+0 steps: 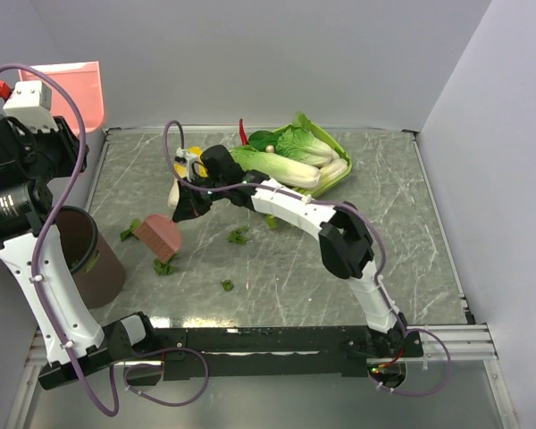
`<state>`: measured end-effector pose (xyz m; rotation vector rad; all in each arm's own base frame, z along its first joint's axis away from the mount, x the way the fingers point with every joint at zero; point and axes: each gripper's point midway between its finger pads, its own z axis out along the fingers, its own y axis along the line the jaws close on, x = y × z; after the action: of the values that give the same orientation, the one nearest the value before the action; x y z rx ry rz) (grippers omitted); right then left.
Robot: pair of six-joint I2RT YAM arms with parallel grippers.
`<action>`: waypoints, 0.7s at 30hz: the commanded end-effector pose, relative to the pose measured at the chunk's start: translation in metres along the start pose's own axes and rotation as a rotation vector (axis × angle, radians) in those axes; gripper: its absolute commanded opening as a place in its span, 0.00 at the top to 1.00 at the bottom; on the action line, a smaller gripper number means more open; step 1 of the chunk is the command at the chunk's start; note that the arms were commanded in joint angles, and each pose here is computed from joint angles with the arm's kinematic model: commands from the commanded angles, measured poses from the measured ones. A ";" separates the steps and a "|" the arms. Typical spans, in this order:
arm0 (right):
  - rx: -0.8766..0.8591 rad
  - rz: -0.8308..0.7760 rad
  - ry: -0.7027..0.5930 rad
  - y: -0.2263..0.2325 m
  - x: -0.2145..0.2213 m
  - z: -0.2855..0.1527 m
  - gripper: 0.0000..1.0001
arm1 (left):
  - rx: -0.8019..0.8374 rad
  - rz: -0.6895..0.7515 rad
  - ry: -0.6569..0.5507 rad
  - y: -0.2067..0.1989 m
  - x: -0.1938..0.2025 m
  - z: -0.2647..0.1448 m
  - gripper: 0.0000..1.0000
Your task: Sweep away the paper scraps from the table
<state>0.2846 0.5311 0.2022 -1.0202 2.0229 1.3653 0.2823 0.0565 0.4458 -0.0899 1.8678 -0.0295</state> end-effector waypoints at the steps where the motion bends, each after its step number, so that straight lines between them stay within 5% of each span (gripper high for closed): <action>1: 0.040 0.272 -0.039 -0.009 -0.005 0.007 1.00 | -0.033 0.049 -0.066 -0.002 -0.014 -0.022 0.99; 9: 0.255 0.313 0.057 -0.057 0.051 -0.024 1.00 | -0.026 0.070 -0.063 -0.006 -0.010 -0.031 0.99; 17: 0.480 0.306 0.022 -0.097 0.079 -0.165 1.00 | 0.049 0.048 -0.083 -0.017 -0.011 -0.022 0.99; 21: 0.461 0.117 0.077 -0.081 0.097 -0.209 1.00 | 0.074 0.051 -0.106 -0.021 -0.016 -0.022 0.99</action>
<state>0.3108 0.3262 0.1450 -0.5174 2.4534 0.9598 0.2646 0.0454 0.4468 -0.0391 1.8513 -0.0269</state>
